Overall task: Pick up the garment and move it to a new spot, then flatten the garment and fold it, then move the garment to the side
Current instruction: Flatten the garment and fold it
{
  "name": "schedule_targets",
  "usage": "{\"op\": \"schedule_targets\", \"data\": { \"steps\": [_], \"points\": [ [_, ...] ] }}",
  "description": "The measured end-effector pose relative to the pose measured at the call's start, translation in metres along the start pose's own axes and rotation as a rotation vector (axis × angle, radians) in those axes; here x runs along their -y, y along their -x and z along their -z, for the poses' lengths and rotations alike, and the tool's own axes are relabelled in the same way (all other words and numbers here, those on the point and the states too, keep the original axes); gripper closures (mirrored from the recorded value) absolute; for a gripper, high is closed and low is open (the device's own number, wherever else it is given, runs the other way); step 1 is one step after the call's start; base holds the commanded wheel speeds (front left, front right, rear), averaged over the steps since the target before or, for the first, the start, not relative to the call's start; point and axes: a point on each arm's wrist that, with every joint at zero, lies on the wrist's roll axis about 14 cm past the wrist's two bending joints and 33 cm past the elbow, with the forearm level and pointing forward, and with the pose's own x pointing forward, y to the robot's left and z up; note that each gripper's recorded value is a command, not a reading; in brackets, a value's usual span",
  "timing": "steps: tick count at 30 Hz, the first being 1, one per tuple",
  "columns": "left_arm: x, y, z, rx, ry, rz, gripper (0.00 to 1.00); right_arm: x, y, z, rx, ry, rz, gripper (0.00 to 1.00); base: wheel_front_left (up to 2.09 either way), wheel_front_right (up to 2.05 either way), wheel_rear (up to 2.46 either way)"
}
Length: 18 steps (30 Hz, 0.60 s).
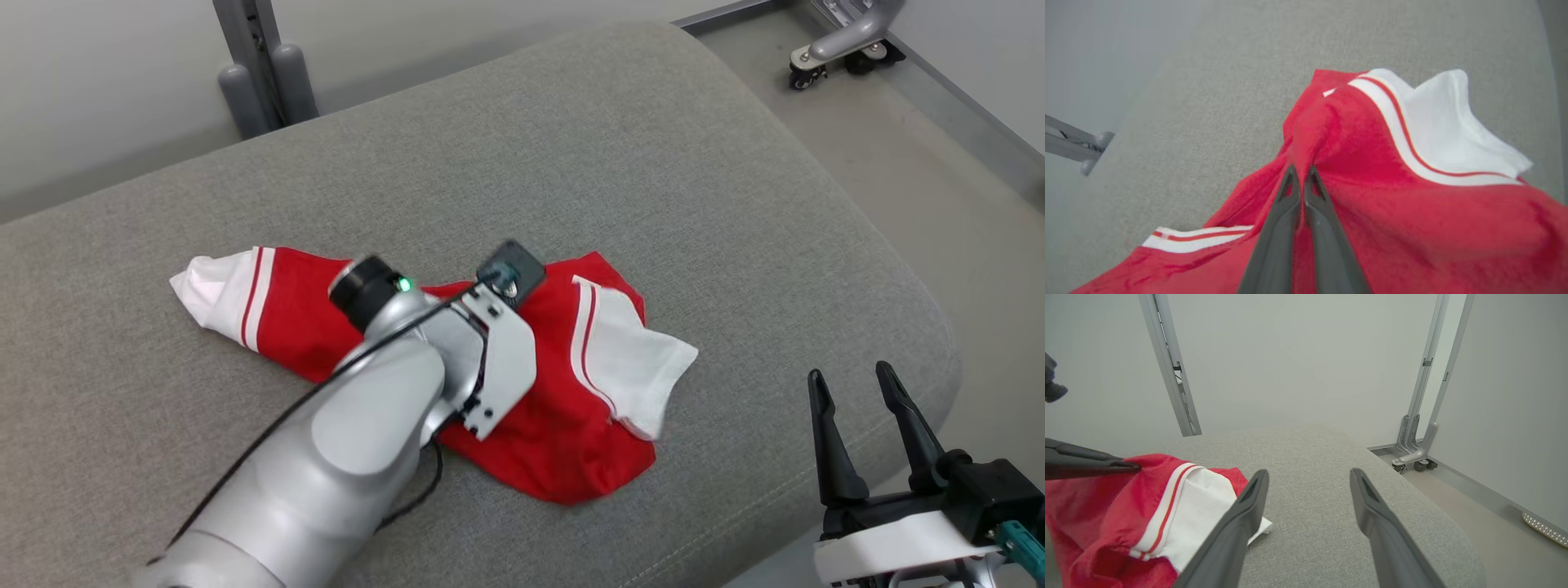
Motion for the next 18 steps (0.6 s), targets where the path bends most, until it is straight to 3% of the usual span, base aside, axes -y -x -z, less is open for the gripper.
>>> {"op": "schedule_targets", "data": {
  "steps": [4, 9, 12, 18],
  "points": [
    [-0.03, 0.012, -0.054, 0.232, 0.015, -0.112, 1.0, 0.0, 0.0, -0.003, 0.011, 0.003, -0.002, 0.0, 0.0, 0.0, 0.0],
    [-0.059, 0.051, -0.141, 0.635, 0.019, -0.214, 1.0, 0.001, 0.002, -0.005, 0.017, 0.004, -0.002, 0.0, 0.0, 0.0, 0.0],
    [-0.068, 0.084, -0.189, 0.865, 0.028, -0.236, 1.0, 0.001, 0.003, -0.006, 0.021, 0.004, 0.0, 0.0, 0.0, 0.0, 0.0],
    [-0.08, 0.151, -0.252, 1.159, 0.075, -0.263, 1.0, 0.002, 0.002, -0.006, 0.021, 0.009, 0.0, 0.0, 0.0, 0.0, 0.0]
  ]
}}
